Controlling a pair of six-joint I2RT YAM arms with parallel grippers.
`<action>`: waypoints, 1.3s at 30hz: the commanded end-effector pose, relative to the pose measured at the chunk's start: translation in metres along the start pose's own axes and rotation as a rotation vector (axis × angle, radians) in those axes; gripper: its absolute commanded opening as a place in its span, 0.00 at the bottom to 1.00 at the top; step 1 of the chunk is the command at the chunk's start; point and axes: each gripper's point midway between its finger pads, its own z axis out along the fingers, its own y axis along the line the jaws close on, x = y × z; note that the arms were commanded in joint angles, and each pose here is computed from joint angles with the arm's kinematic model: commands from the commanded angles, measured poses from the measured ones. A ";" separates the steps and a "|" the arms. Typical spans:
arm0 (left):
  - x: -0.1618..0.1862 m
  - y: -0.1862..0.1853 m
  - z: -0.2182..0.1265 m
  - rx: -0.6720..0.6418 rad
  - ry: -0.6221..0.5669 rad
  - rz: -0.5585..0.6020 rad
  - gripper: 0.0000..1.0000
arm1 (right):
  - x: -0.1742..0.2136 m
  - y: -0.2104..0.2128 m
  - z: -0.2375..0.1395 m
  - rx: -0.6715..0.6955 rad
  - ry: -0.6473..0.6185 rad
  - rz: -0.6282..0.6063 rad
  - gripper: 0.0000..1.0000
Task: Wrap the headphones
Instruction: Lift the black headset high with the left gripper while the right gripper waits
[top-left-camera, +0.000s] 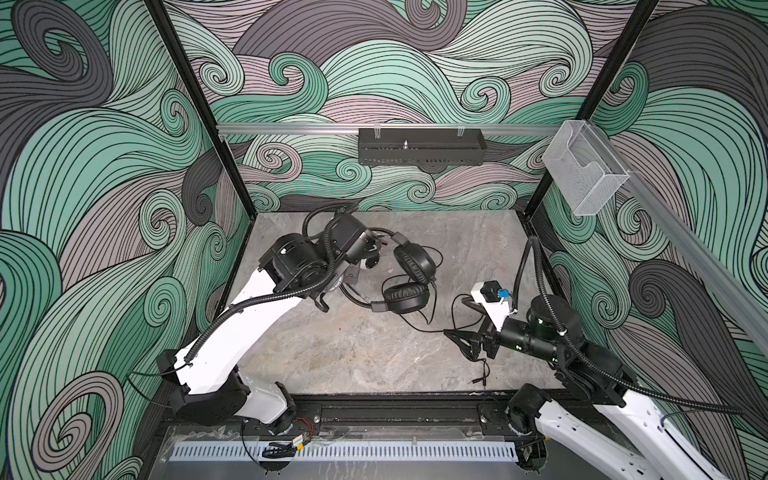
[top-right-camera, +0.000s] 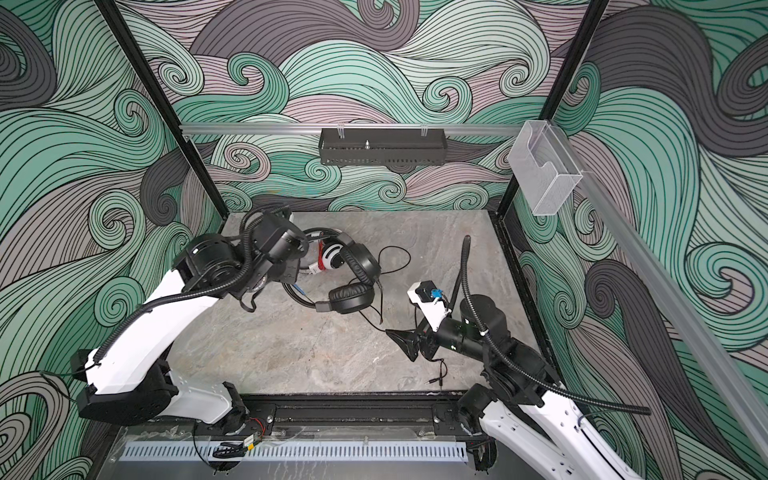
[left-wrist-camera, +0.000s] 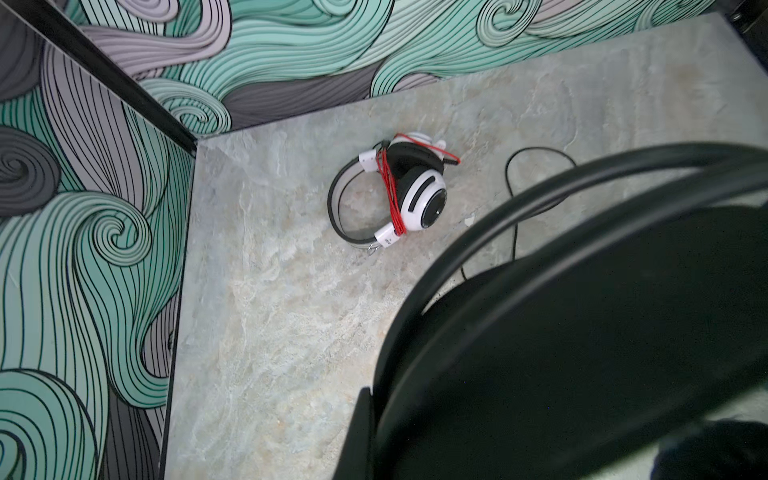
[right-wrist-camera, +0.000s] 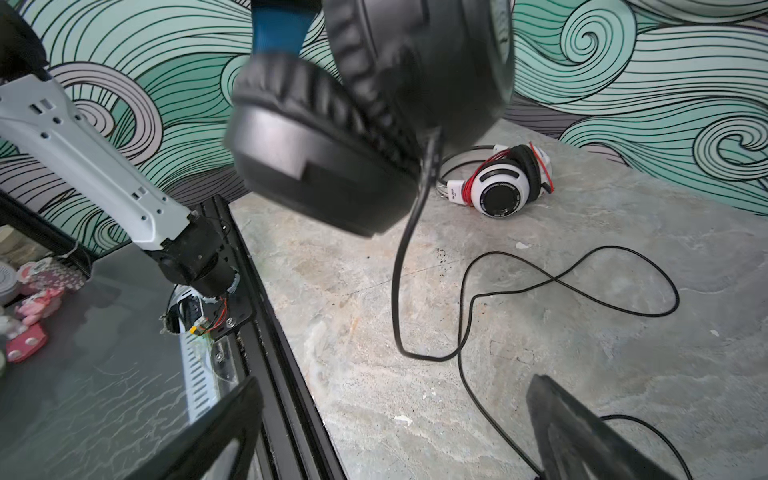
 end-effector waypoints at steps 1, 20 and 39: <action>-0.019 -0.002 -0.022 0.042 -0.060 0.045 0.00 | -0.011 0.014 0.002 -0.085 -0.070 -0.011 1.00; -0.081 -0.027 -0.090 0.303 -0.287 -0.056 0.00 | -0.063 0.027 0.008 -0.182 -0.268 -0.097 0.73; -0.099 -0.010 -0.111 0.304 -0.376 -0.149 0.00 | -0.042 0.023 0.026 -0.203 -0.297 -0.084 0.43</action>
